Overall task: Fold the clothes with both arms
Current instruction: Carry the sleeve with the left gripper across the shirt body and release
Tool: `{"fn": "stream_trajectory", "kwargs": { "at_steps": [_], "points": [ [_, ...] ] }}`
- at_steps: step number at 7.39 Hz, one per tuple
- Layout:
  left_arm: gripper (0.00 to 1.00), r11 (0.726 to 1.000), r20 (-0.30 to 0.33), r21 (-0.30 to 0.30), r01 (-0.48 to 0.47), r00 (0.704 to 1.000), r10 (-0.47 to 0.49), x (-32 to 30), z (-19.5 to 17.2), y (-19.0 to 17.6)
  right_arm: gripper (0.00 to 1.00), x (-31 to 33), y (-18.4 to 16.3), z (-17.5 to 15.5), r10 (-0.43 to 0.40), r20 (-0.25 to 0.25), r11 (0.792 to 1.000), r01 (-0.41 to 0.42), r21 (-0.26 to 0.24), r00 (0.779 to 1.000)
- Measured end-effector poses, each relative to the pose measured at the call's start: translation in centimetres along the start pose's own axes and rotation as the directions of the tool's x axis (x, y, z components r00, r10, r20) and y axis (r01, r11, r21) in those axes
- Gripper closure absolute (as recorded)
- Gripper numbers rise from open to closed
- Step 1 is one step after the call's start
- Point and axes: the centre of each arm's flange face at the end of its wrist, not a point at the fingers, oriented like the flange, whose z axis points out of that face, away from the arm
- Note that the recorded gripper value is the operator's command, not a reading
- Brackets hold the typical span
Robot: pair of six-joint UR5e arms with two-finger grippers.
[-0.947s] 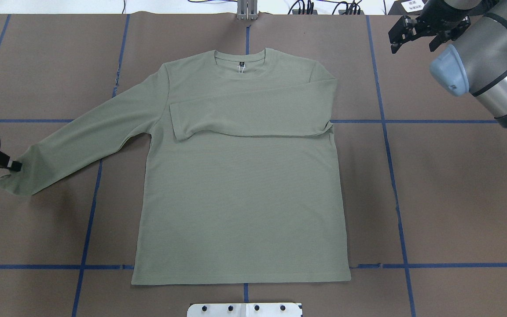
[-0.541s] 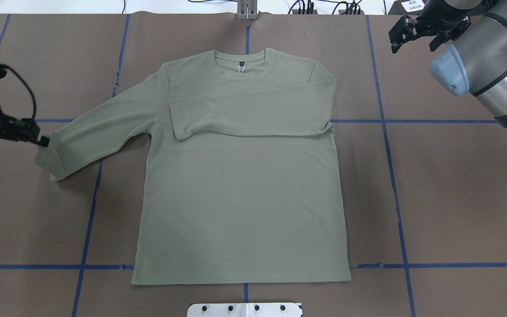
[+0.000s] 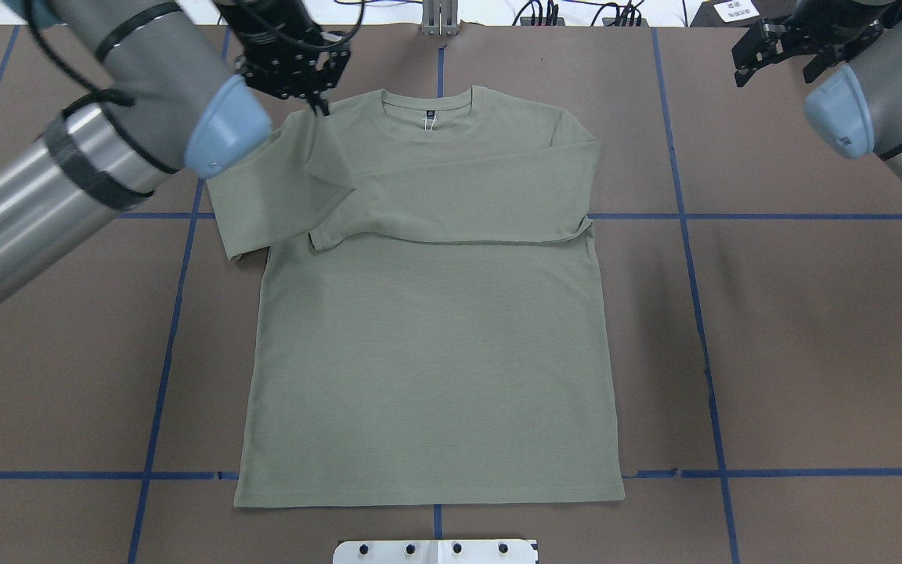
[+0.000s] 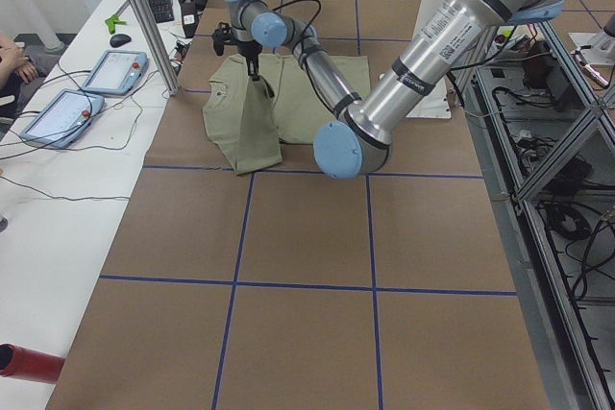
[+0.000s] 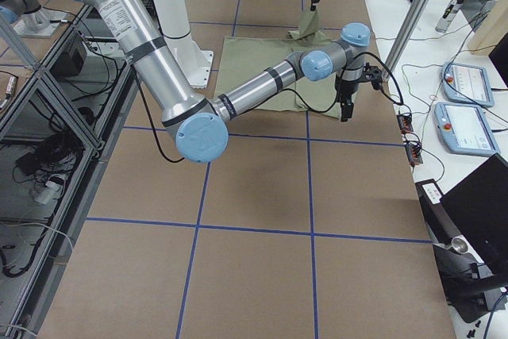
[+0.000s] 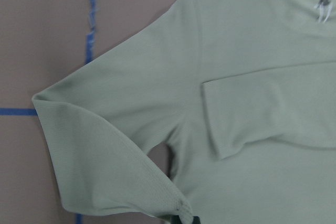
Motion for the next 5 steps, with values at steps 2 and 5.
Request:
{"fn": "stream_trajectory", "kwargs": {
  "at_steps": [2, 5],
  "points": [
    [1.00, 0.999, -0.061, -0.020, 0.025, 0.998, -0.027, 8.0, 5.8, 1.3, 0.00, 4.7, 0.5, 0.0, -0.036, -0.010, 0.999, 0.036, -0.010, 0.999],
    [1.00, 1.000, -0.125, -0.021, 0.000, 0.992, -0.003, 13.7, 14.1, 6.0, 0.00, 8.6, 1.5, 0.0, -0.050, 0.022, 0.998, 0.051, -0.032, 0.999]
  ]
}}
